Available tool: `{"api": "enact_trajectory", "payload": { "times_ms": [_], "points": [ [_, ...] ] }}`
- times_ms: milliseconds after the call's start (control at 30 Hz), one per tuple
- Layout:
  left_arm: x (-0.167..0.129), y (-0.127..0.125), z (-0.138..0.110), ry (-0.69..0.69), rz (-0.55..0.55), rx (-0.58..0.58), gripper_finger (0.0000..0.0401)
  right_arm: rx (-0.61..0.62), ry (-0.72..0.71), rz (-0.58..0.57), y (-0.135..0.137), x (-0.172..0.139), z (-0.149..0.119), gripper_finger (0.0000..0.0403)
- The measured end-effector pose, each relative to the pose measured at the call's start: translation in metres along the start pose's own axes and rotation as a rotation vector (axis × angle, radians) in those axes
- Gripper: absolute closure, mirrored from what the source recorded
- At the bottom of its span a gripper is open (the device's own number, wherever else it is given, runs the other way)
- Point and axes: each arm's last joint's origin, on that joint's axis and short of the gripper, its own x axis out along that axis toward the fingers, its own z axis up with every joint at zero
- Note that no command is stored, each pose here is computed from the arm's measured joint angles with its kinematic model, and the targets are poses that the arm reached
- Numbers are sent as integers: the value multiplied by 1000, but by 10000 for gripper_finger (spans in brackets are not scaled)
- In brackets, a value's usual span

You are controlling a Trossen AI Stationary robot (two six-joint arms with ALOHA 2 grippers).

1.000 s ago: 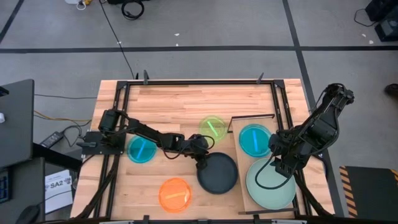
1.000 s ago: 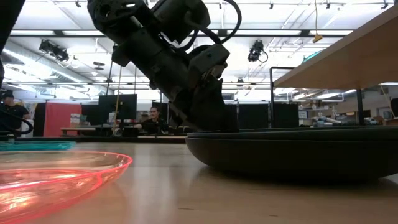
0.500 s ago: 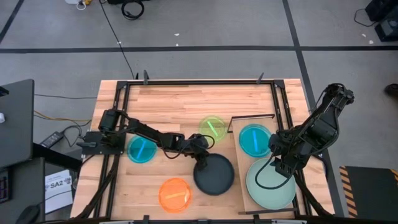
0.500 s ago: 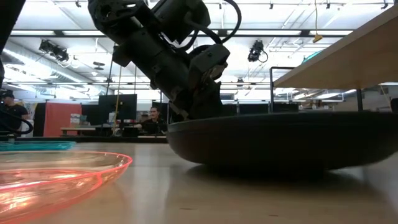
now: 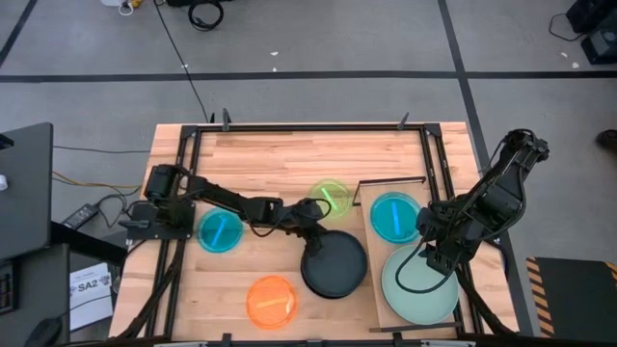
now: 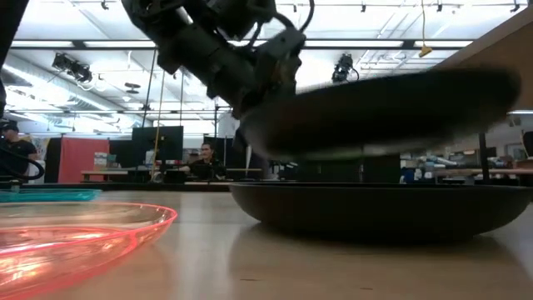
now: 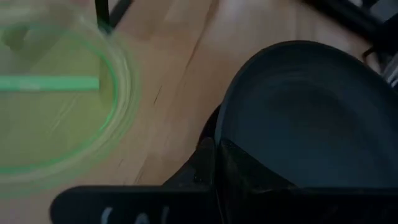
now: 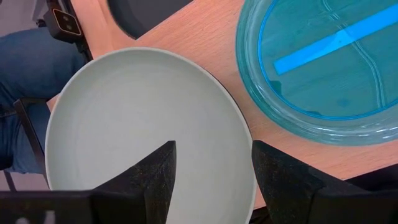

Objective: Place and stack plates onto a shelf
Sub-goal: Stack the black plate on top of the gray plate on the shelf

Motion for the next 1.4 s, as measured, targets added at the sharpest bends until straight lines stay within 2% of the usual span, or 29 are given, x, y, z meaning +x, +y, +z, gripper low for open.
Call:
{"api": "enact_trajectory", "payload": {
  "times_ms": [267, 533, 800, 1100, 1400],
  "points": [
    [-19, 2, 18, 1, -55, 3, 387, 0, 0, 0, 0, 0, 0, 187],
    [-42, 4, 26, 53, -19, 45, 387, 1, -5, 5, 0, 0, 0, 187],
    [-71, 1, 41, 14, -29, 76, 387, 20, -161, -40, -1, 0, 8, 187],
    [-110, 6, 65, -78, -22, 100, 387, 172, -331, -95, -10, 2, 35, 187],
    [-126, 21, 79, -134, 8, 69, 387, 409, -477, -41, -23, 1, 78, 187]
  ]
}}
